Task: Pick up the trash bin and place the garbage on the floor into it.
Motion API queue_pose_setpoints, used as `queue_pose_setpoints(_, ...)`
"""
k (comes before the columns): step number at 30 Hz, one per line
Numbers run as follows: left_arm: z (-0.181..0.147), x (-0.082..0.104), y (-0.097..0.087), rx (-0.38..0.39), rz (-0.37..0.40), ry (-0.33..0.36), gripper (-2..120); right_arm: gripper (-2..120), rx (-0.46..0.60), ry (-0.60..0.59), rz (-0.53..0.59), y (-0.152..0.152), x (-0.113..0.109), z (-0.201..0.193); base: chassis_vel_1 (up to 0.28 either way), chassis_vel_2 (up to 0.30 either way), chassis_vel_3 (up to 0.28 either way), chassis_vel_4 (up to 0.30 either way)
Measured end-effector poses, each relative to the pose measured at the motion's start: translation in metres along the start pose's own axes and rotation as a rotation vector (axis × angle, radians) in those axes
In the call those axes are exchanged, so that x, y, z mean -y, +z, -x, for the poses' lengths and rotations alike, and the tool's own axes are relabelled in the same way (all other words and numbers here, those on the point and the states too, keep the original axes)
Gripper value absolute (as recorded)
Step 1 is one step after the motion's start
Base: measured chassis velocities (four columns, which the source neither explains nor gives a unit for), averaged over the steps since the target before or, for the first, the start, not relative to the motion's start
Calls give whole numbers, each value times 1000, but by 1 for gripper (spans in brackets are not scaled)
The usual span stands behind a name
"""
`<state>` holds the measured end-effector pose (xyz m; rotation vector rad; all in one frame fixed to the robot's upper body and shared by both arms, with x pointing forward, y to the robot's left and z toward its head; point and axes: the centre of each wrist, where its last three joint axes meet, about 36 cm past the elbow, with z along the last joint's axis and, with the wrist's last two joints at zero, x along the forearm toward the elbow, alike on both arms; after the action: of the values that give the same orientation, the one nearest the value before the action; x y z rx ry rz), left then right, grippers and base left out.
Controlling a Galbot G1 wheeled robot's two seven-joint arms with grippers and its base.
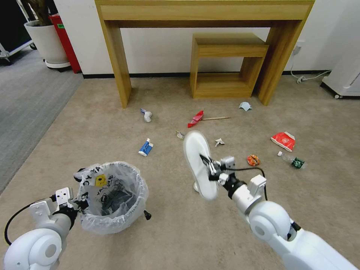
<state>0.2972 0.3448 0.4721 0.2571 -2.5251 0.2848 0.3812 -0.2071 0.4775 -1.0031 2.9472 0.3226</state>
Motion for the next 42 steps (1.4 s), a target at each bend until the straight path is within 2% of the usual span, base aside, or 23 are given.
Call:
queue_pose_setpoints(1, 0, 0, 0, 0, 0, 0, 1, 0, 0, 0, 0, 0, 0, 0, 0, 0, 0, 0)
queue_pose_setpoints(8, 1, 1, -1, -13, 30, 8, 1, 0, 170, -135, 37, -9, -13, 28, 0, 0, 0, 0)
queue_pose_setpoints(10, 1, 1, -1, -13, 30, 8, 1, 0, 175, -139, 37, -9, -13, 29, 0, 0, 0, 0)
queue_pose_setpoints(16, 8, 4, 2, -31, 26, 23, 1, 0, 235, -277, 21, 9, -27, 65, 0, 0, 0, 0)
queue_pose_setpoints(18, 8, 5, 4, -32, 22, 24, 1, 0, 239, -303, 14, 14, -30, 75, 0, 0, 0, 0)
queue_pose_setpoints(21, 3, 8, 6, -28, 13, 28, 1, 0, 249, -386, 15, 31, -48, 109, 0, 0, 0, 0)
queue_pose_setpoints(27, 1, 11, 4, -20, 13, 35, 1, 0, 239, -457, 28, 44, -69, 132, 0, 0, 0, 0)
queue_pose_setpoints(33, 1, 9, 1, -16, 20, 33, 1, 0, 247, -565, 46, 72, -104, 160, 0, 0, 0, 0)
queue_pose_setpoints(42, 2, 9, -1, -11, 20, 36, 1, 0, 235, -632, 13, 93, -112, 179, 0, 0, 0, 0)
